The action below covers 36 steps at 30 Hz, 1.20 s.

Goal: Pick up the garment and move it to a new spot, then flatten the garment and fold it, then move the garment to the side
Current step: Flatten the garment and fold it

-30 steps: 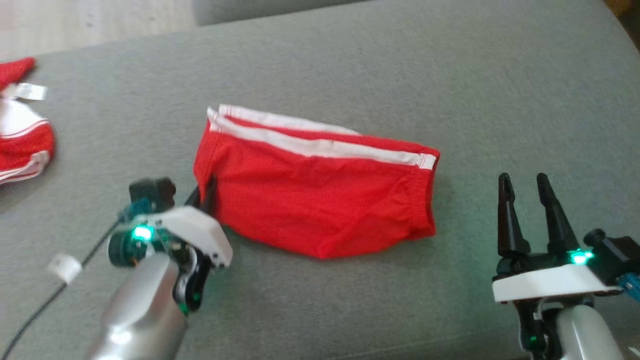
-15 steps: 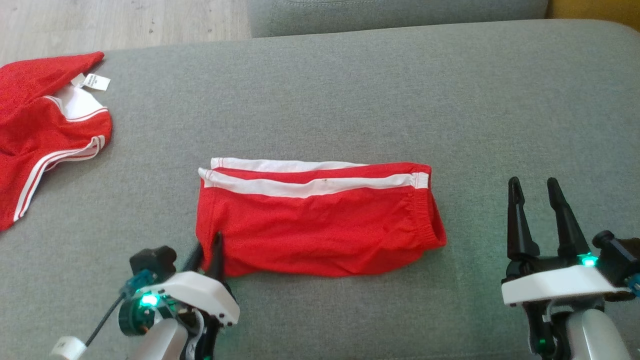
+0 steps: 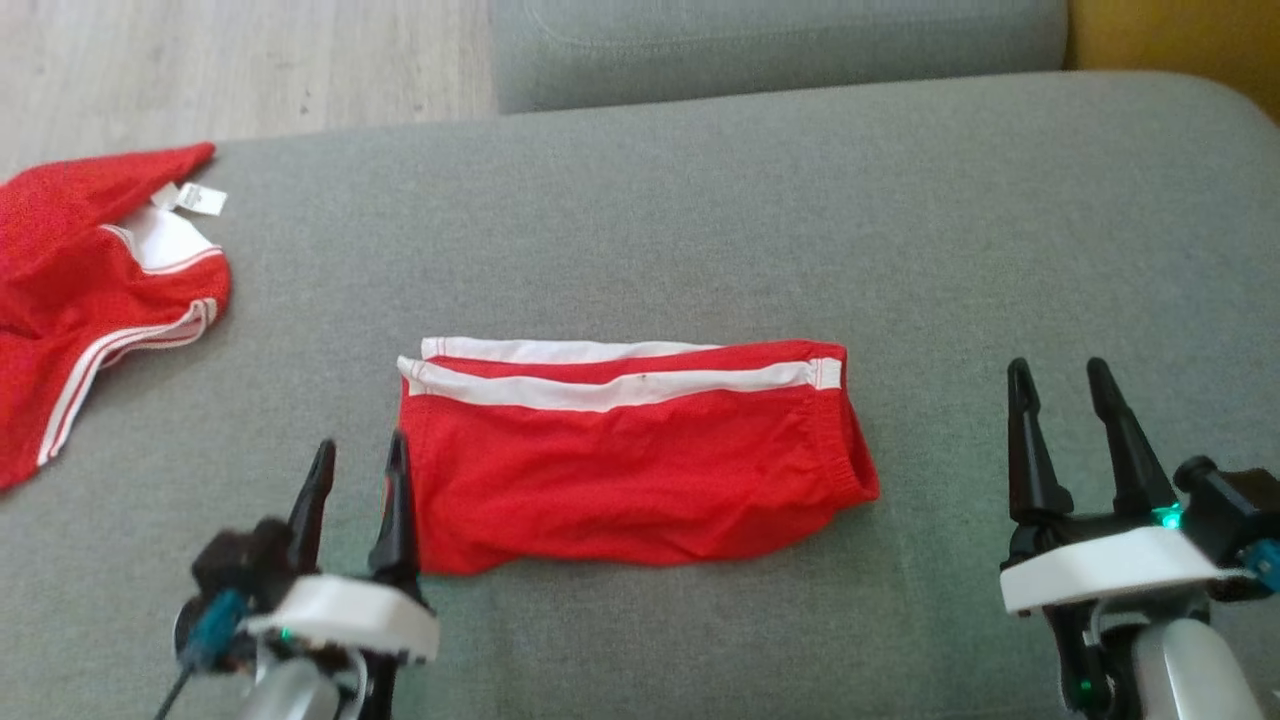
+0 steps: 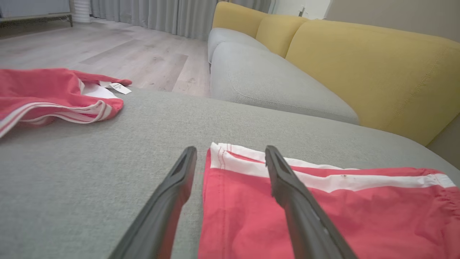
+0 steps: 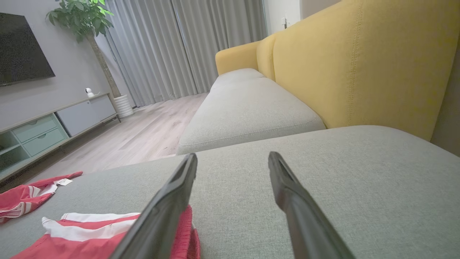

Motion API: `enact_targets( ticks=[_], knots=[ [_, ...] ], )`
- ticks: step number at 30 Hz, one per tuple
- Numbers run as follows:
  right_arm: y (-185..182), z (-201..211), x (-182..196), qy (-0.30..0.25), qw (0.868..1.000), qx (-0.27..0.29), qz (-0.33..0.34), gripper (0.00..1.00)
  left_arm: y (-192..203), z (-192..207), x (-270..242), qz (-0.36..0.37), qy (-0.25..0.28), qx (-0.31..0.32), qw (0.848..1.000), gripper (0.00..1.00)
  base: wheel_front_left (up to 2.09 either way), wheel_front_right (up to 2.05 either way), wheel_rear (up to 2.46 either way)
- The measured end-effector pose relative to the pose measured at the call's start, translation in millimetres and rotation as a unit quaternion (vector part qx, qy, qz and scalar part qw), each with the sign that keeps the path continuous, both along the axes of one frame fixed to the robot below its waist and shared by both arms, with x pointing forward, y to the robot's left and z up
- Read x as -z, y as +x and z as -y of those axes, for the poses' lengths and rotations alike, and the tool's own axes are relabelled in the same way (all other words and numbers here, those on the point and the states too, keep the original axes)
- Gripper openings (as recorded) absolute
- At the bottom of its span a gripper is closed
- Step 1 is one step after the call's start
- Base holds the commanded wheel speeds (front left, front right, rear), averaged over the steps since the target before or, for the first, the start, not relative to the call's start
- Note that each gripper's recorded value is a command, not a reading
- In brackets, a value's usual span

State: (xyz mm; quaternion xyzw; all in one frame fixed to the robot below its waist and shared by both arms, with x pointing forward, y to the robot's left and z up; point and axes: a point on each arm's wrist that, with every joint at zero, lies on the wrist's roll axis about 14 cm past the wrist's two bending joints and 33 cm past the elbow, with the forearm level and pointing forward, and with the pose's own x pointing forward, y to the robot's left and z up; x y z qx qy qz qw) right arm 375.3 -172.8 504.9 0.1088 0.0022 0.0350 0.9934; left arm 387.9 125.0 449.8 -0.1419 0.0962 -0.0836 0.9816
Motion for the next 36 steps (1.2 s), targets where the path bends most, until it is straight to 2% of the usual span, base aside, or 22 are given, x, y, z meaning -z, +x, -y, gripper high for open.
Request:
enact_targets(
  ticks=[10,19,26,31,36],
  knots=[
    [-15,-19,15,-0.011,0.999,-0.031,-0.031,1.0,-43,-24,-7,0.009,0.004,-0.05,0.999,1.0,0.0,0.0,0.0],
    [0,-55,39,-0.039,0.989,-0.096,-0.107,1.0,-48,-34,-20,0.025,-0.003,-0.077,0.997,1.0,0.0,0.0,0.0],
    [22,-83,77,-0.08,0.964,-0.147,-0.208,1.0,-54,-43,-15,0.016,0.0,-0.096,0.995,1.0,0.0,0.0,0.0],
    [24,-81,108,-0.102,0.947,-0.15,-0.267,1.0,-61,-52,-9,0.006,-0.001,-0.115,0.993,1.0,0.0,0.0,0.0],
    [16,-88,132,-0.098,0.928,-0.164,-0.321,1.0,-66,-59,-2,-0.005,0.0,-0.13,0.992,1.0,0.0,0.0,0.0]
  ],
)
